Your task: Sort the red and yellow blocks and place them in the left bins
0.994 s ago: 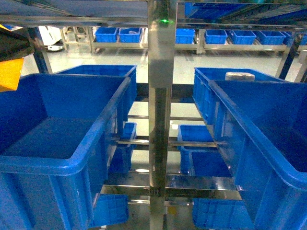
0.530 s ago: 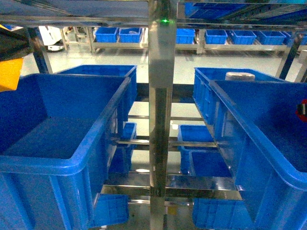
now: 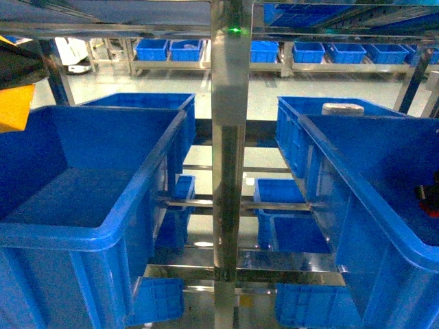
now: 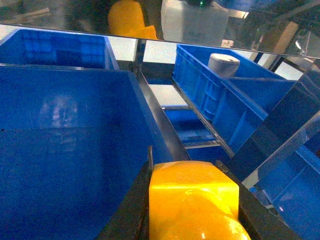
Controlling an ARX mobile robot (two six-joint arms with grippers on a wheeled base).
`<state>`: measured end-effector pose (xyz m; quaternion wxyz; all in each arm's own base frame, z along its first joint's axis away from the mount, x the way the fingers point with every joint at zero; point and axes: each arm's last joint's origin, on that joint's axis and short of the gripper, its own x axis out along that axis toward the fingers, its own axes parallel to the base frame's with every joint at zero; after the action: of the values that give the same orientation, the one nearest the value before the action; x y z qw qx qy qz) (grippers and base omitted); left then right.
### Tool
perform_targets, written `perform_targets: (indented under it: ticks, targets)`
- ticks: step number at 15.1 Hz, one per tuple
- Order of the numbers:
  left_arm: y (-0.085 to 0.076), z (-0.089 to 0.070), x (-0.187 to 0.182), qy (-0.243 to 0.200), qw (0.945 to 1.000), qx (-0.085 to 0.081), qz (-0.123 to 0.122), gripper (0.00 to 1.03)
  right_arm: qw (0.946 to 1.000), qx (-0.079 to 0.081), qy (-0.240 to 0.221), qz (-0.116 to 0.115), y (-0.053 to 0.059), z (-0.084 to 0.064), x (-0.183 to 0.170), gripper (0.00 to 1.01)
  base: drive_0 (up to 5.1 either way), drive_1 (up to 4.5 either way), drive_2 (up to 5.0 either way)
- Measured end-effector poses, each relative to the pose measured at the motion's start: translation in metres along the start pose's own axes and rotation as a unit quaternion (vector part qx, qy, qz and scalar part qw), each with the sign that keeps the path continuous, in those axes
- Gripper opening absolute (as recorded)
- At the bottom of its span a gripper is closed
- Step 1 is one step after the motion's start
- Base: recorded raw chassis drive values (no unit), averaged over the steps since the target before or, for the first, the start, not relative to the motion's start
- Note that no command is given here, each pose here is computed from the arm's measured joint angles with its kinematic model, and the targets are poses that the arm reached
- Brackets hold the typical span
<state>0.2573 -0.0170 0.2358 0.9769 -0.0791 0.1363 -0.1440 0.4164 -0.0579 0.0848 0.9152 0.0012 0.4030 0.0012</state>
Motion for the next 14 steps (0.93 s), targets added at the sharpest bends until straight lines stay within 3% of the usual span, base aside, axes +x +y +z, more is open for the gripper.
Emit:
perform_targets:
  ticks: [3,8,9,10,12,14]
  targets:
    - [0.000,0.000,0.000,0.000,1.0000,0.000,0.000,0.26,0.9999,-0.002,-0.009,0.007,-0.001,-0.010,0.001,0.28,0.0,0.00,0.0]
    - [0.000,0.000,0.000,-0.001,1.0000,0.000,0.000,0.26,0.9986,-0.005,-0.049,0.018,0.001,-0.013,-0.006,0.81,0.0,0.00,0.0]
    - [0.000,0.000,0.000,-0.001,1.0000,0.000,0.000,0.26,0.9951,-0.014,-0.097,0.015,0.006,-0.009,-0.023,1.00,0.0,0.00,0.0]
    - [0.000,0.000,0.000,-0.001,1.0000,0.000,0.000,0.26,0.9905,-0.022,-0.135,0.014,0.011,-0.007,-0.040,0.97,0.0,0.00,0.0]
    - [0.000,0.000,0.000,-0.001,1.0000,0.000,0.000,0.26,0.9863,-0.027,-0.162,0.015,0.020,-0.016,-0.065,0.98,0.0,0.00,0.0]
    - [0.000,0.000,0.000,-0.001,1.0000,0.000,0.000,0.26,0.9767,-0.035,-0.211,0.008,0.027,-0.045,-0.122,0.98,0.0,0.00,0.0]
